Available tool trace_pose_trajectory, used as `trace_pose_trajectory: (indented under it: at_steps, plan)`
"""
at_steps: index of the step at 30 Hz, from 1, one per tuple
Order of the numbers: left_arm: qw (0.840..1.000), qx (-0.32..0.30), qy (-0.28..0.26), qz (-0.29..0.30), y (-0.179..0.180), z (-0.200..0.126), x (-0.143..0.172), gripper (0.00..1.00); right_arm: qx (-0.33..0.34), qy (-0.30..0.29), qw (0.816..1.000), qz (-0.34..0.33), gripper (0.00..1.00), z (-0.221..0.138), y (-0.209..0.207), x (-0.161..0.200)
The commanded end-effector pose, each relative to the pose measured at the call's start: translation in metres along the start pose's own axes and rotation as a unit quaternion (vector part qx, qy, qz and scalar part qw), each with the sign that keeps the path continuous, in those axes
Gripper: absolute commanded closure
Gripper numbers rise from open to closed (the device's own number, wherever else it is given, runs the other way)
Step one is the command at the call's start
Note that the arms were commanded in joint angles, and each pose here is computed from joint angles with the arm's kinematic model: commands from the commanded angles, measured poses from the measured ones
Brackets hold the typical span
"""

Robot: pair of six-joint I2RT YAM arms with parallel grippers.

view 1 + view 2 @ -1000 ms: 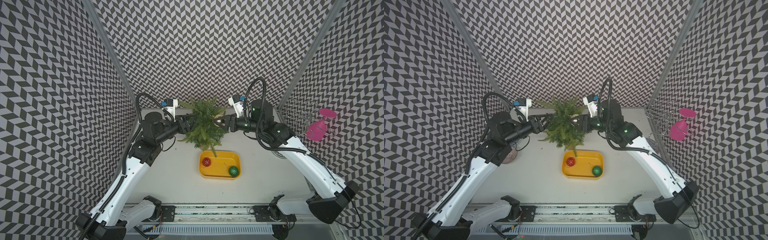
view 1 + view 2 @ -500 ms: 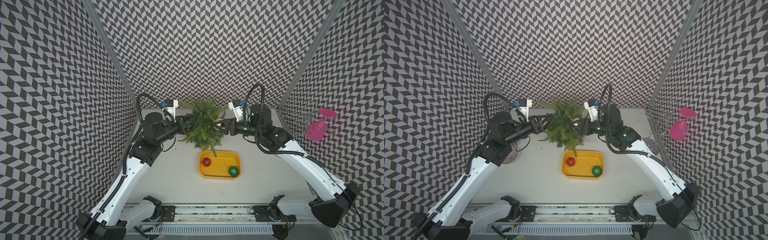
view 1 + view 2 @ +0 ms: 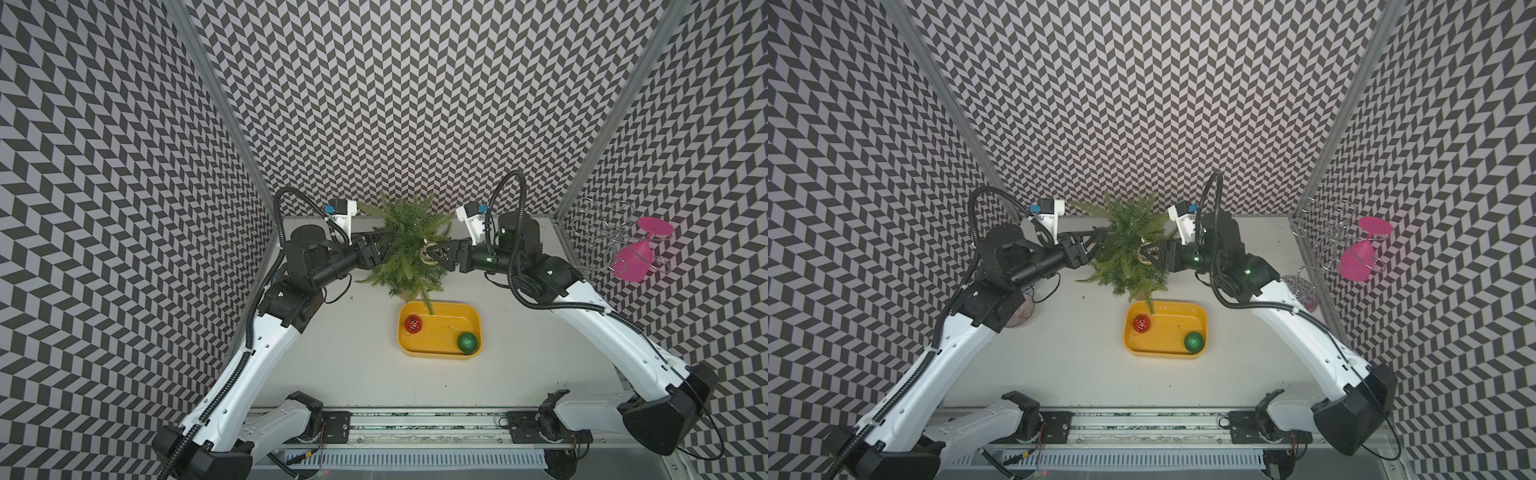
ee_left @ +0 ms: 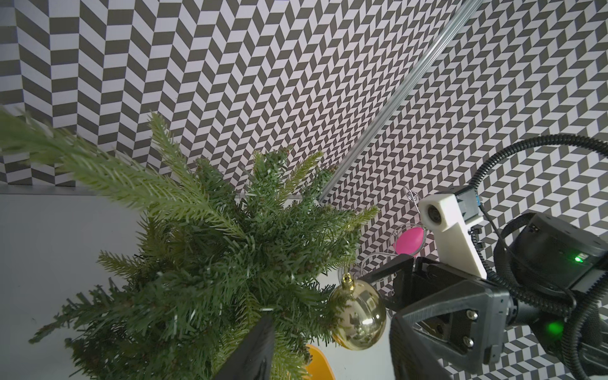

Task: Decorate the small christmas tree with ornaments
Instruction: Hang an ornament on the christmas tree, then pick up an ornament from the container.

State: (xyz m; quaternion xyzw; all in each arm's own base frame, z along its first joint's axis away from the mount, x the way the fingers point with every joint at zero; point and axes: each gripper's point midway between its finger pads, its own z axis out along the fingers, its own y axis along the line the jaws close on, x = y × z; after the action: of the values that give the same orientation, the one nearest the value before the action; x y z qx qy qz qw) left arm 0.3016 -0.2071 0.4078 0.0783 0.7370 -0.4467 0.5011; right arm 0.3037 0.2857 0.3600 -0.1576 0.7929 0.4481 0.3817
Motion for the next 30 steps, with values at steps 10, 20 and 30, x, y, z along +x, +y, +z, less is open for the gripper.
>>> trace_pose_trajectory:
  at_steps: [10,20,30]
  plan:
    - [1.000,0.009,-0.002,0.004,-0.003,-0.015,0.011,0.41,0.031,-0.055,0.998,-0.032,0.31,-0.037,0.007,-0.014]
    - [1.000,0.020,0.015,0.016,-0.004,-0.026,0.030,0.39,0.063,-0.062,0.996,-0.026,0.32,-0.055,-0.006,0.004]
    - [0.998,0.005,0.044,0.038,0.015,-0.040,0.071,0.37,0.093,-0.051,0.994,-0.008,0.33,-0.066,-0.030,0.042]
